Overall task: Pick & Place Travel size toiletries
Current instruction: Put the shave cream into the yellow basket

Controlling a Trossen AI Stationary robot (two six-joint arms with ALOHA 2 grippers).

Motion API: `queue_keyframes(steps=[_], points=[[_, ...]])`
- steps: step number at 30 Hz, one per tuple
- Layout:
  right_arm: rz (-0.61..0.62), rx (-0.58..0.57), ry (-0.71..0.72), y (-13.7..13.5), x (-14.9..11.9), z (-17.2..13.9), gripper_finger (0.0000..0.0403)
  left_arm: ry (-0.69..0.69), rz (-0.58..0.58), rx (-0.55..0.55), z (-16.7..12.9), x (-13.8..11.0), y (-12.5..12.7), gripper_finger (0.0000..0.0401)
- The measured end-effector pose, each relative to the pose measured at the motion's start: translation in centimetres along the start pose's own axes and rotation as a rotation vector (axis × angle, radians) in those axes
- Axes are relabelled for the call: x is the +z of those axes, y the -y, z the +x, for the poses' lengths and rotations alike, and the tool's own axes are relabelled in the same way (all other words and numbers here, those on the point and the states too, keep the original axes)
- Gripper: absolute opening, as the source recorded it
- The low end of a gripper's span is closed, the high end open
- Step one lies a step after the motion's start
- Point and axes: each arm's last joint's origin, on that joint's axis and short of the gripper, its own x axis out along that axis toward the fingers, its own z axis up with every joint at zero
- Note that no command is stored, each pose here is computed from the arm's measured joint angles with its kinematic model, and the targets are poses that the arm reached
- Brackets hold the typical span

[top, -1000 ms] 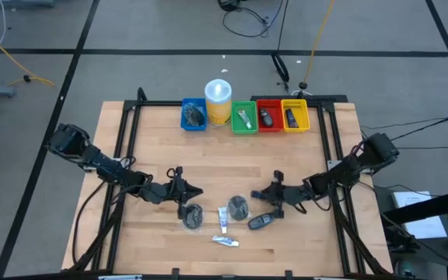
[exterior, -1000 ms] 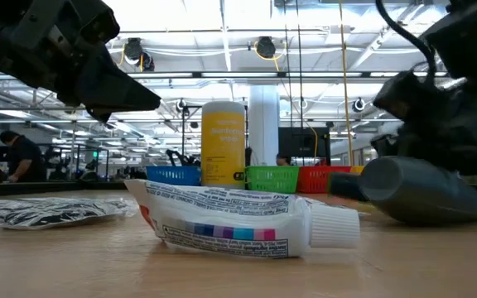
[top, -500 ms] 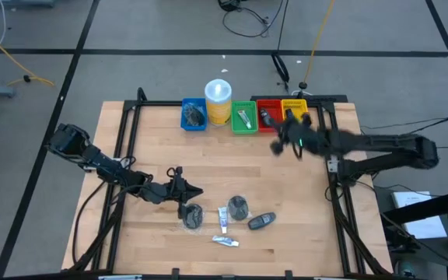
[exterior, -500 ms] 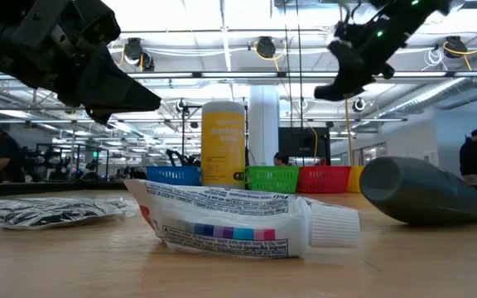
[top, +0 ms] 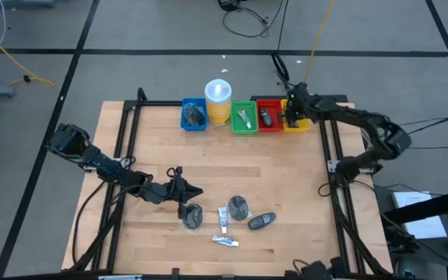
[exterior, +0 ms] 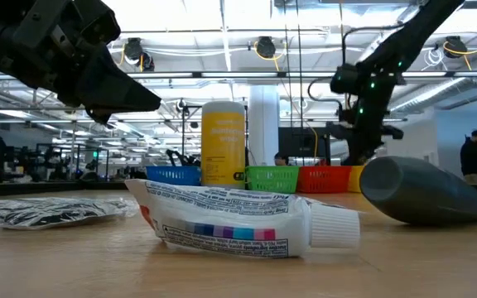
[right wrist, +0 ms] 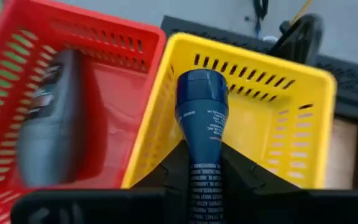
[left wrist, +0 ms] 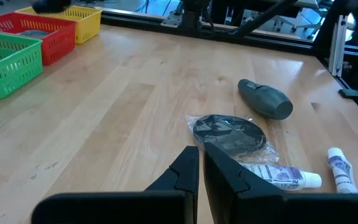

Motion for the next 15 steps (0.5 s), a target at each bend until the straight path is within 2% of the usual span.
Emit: queue_keyframes(steps=[8, 11, 15], points=[[0.052, -0.072, -0.090, 1.4, -0.4, 2.6, 0.0057, 0.002, -0.004, -0.001, 0.0, 0.0, 0.0, 0.0021], [0.055, -0.077, -0.094, 1.6, -0.4, 2.6, 0.0085, 0.002, -0.009, -0.001, 0.0, 0.0, 0.0, 0.0021], [0.007, -0.081, -0.078, 1.7, -0.3, 2.3, 0.0142, 0.002, -0.026, -0.002, 0.0, 0.0, 0.0, 0.0021]])
